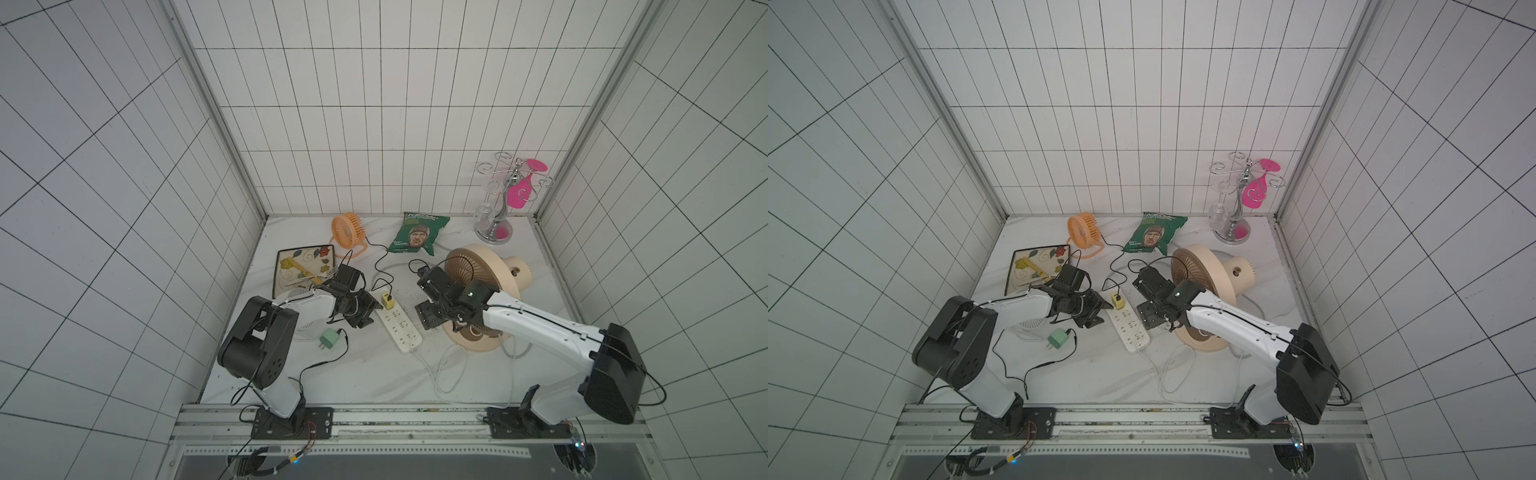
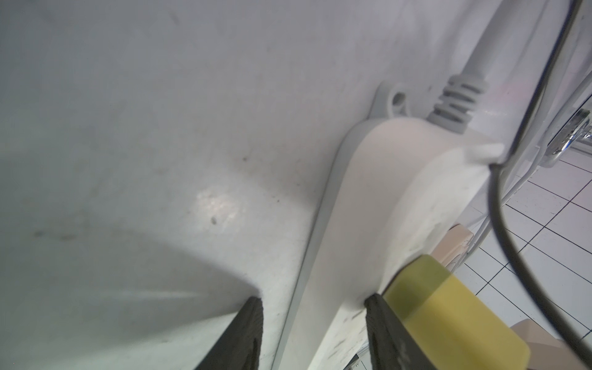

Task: Unplug the desk fan from the power strip
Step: Place the plug at the center of the board, then move the fan to the center of the board.

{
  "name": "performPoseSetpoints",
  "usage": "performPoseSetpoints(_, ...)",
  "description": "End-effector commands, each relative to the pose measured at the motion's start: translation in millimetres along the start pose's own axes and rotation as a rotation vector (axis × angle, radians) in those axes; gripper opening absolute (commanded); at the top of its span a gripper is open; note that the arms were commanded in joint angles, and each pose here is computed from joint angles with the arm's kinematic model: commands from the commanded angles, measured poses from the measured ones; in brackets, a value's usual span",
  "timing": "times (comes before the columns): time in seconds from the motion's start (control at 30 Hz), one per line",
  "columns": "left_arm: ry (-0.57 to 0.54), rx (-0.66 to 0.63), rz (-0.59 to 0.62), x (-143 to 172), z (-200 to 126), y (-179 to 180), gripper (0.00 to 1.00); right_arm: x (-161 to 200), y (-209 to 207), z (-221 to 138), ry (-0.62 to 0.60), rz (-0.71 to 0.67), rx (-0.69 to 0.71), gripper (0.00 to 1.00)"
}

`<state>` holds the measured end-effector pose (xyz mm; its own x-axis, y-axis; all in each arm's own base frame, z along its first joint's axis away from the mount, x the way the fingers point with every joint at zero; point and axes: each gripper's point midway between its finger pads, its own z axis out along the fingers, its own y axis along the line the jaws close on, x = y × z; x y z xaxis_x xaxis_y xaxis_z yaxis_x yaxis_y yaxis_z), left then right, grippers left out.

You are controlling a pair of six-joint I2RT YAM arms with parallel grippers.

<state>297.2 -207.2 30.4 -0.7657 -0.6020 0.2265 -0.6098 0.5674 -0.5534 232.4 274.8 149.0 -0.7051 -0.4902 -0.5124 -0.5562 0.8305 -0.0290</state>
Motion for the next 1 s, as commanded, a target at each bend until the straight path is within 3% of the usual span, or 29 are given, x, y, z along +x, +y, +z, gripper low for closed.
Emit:
performPoseSetpoints(0.0, -0.077, -0.160, -0.034, -9, 3, 44, 0.54, -28, 14, -6, -0.079, -0.002, -0.066, 0.80)
performPoseSetpoints(0.23, -0.187, -0.049, 0.016, -21, -42, 1, 0.55, -55, 41, 6, -0.095, 0.065, -0.197, 0.73)
performPoseSetpoints(0.4, -0.307, -0.046, -0.059, -41, -84, 9, 0.54, -49, 57, 25, -0.036, 0.068, -0.246, 0.69)
performPoseSetpoints(0.6, -0.400, -0.069, -0.137, -53, -111, 37, 0.54, -2, 62, 30, 0.075, -0.041, -0.144, 0.71)
performPoseSetpoints(0.8, -0.383, -0.062, -0.154, -52, -106, 41, 0.54, 55, 71, 27, 0.157, -0.152, -0.110, 0.75)
performPoseSetpoints(0.97, -0.387, -0.064, -0.153, -53, -106, 41, 0.54, 81, 89, 31, 0.200, -0.288, -0.095, 0.79)
